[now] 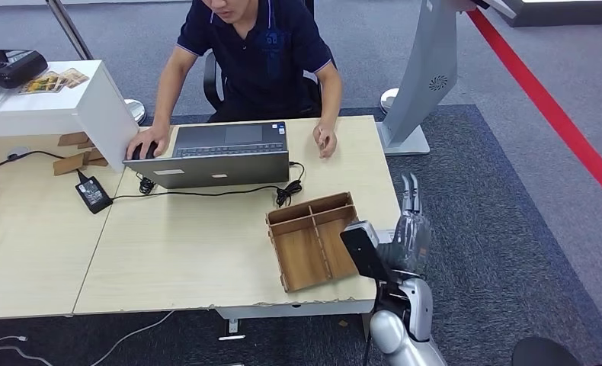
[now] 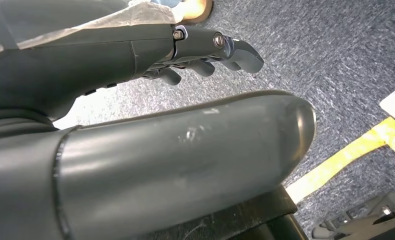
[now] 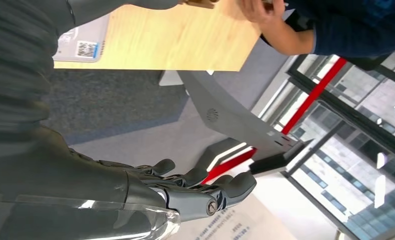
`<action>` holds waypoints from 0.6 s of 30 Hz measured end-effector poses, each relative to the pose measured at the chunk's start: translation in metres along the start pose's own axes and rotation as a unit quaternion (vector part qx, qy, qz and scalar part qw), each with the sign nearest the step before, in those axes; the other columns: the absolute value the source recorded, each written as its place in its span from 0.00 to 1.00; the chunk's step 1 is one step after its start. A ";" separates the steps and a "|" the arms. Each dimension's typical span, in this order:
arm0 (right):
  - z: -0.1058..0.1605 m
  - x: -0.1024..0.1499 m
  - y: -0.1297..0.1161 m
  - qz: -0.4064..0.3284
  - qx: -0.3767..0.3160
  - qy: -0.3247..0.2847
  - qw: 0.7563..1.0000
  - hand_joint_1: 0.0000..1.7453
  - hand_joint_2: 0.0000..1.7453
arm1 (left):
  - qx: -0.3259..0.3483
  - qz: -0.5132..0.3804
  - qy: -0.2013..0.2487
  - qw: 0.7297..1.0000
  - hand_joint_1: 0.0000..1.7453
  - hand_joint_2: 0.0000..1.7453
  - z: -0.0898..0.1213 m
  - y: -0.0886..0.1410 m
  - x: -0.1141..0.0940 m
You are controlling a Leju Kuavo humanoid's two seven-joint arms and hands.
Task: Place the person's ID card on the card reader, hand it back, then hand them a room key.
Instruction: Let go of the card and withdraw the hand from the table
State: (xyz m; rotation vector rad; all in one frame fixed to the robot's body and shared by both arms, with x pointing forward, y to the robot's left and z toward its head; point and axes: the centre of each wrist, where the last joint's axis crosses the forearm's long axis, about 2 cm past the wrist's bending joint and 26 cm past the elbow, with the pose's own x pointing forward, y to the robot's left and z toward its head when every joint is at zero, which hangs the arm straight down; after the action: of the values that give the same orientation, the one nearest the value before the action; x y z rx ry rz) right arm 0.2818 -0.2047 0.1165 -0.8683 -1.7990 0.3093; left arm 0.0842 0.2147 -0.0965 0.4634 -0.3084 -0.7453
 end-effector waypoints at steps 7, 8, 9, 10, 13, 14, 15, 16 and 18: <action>0.009 -0.020 -0.006 -0.013 -0.012 0.054 0.998 0.00 1.00 | 0.002 0.005 0.004 1.000 0.00 0.00 -0.001 0.001 -0.001; 0.011 -0.022 -0.007 -0.013 -0.014 0.061 0.998 0.00 1.00 | 0.003 0.006 0.005 1.000 0.00 0.00 -0.001 0.001 -0.001; 0.012 -0.025 -0.007 -0.013 -0.015 0.068 0.998 0.00 1.00 | 0.003 0.008 0.006 1.000 0.00 0.00 -0.001 0.001 -0.001; 0.013 -0.028 -0.008 -0.013 -0.016 0.074 0.997 0.00 1.00 | 0.003 0.009 0.006 1.000 0.00 0.00 -0.001 0.002 -0.001; 0.016 -0.034 -0.009 -0.010 -0.018 0.089 0.996 0.00 1.00 | 0.004 0.012 0.008 1.000 0.00 0.00 -0.001 0.002 -0.001; 0.017 -0.036 -0.009 -0.010 -0.019 0.094 0.995 0.00 1.00 | 0.004 0.012 0.008 1.000 0.00 0.00 -0.001 0.002 -0.001; 0.018 -0.038 -0.010 -0.009 -0.019 0.097 0.995 0.00 1.00 | 0.004 0.013 0.009 1.000 0.00 0.00 -0.001 0.002 -0.001; 0.019 -0.039 -0.010 -0.008 -0.019 0.101 0.995 0.00 1.00 | 0.004 0.013 0.009 1.000 0.00 0.00 -0.001 0.002 -0.001; 0.020 -0.043 -0.010 -0.007 -0.020 0.109 0.994 0.00 1.00 | 0.004 0.013 0.010 1.000 0.00 0.00 -0.001 0.002 -0.001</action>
State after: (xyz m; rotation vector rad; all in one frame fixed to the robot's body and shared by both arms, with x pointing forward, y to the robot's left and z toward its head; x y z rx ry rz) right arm 0.2667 -0.2377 0.0840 -0.8822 -1.6131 0.1630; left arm 0.0851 0.2171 -0.0966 0.4735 -0.2987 -0.7149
